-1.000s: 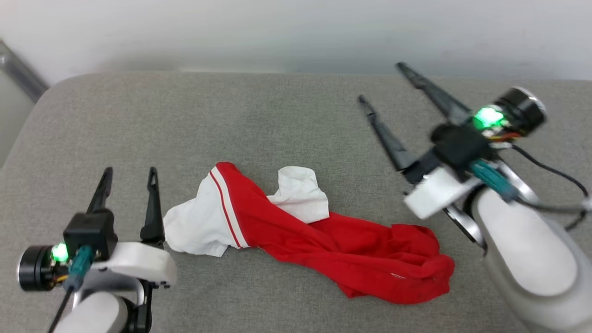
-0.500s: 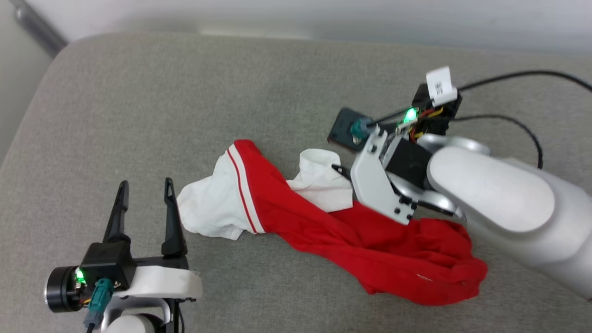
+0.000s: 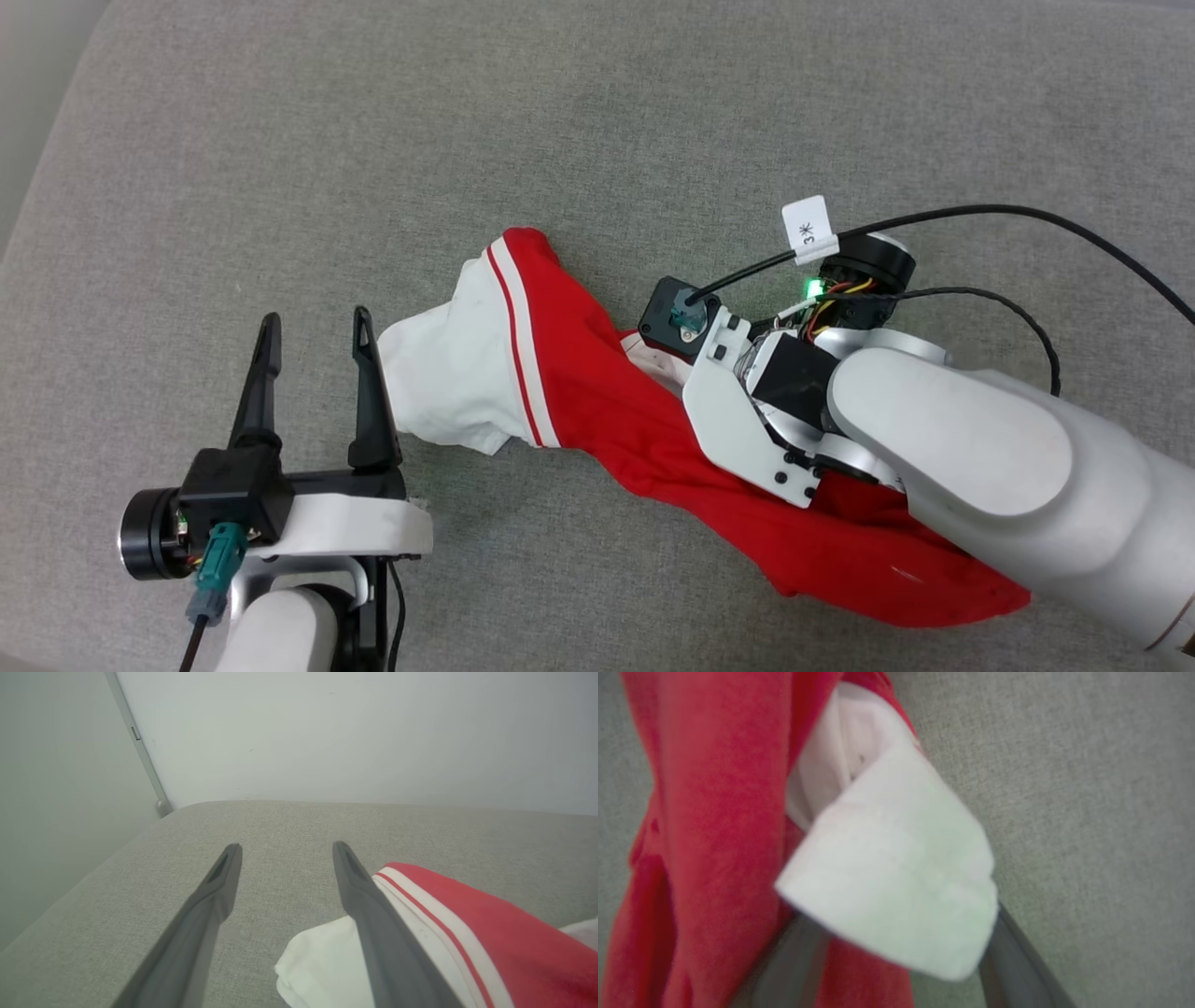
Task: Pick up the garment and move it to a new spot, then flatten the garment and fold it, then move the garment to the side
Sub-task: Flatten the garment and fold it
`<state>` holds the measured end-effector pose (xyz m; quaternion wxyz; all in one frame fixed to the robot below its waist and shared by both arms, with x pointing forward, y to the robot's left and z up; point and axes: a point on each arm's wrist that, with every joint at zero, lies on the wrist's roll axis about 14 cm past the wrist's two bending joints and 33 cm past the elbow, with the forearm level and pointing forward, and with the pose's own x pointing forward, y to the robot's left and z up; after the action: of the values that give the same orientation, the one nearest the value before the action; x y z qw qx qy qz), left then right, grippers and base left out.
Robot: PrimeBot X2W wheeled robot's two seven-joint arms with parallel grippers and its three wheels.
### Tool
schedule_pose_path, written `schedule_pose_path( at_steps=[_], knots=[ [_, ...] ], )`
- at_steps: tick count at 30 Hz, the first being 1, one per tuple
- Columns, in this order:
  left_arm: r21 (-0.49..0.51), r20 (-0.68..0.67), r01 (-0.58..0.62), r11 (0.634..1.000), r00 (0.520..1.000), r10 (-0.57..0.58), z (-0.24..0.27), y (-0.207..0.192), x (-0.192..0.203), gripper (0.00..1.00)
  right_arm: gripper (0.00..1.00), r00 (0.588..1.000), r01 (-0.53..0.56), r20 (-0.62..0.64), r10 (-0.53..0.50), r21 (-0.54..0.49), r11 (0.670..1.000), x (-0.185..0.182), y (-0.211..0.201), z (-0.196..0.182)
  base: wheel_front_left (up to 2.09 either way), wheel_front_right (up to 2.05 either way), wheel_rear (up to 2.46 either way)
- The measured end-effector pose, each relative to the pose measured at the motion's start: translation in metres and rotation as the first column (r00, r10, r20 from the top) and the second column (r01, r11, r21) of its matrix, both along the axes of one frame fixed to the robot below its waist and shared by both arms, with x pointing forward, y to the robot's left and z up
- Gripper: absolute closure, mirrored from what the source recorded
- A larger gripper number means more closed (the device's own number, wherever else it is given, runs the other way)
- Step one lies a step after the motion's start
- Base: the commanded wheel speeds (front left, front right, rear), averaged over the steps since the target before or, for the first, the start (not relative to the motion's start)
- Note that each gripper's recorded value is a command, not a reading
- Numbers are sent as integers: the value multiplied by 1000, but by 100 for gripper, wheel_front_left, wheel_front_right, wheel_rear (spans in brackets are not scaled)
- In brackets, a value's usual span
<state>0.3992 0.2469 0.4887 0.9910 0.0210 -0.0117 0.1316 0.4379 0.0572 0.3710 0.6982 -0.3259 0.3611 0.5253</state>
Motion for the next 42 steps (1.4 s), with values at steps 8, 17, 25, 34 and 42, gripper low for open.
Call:
schedule_pose_path(
  at_steps=[8,17,25,34,42],
  knots=[
    [-2,20,12,1000,1000,-12,3,-2,4,0,100,999,-1,43,-4,114,993,0,4,13,0,0,0],
    [-8,52,20,1000,998,-19,15,-6,-13,0,100,967,20,225,-117,394,919,37,-10,96,0,0,0],
    [-28,78,57,998,995,-55,22,-20,-17,0,100,898,298,121,-423,540,787,55,-90,108,0,0,0],
    [-39,56,68,997,996,-66,13,-23,-19,0,100,670,698,-73,-739,401,593,43,-205,25,0,0,0],
    [-37,43,87,996,995,-85,9,-28,-19,0,80,556,798,-141,-819,369,477,25,-227,4,0,0,0]
  ],
)
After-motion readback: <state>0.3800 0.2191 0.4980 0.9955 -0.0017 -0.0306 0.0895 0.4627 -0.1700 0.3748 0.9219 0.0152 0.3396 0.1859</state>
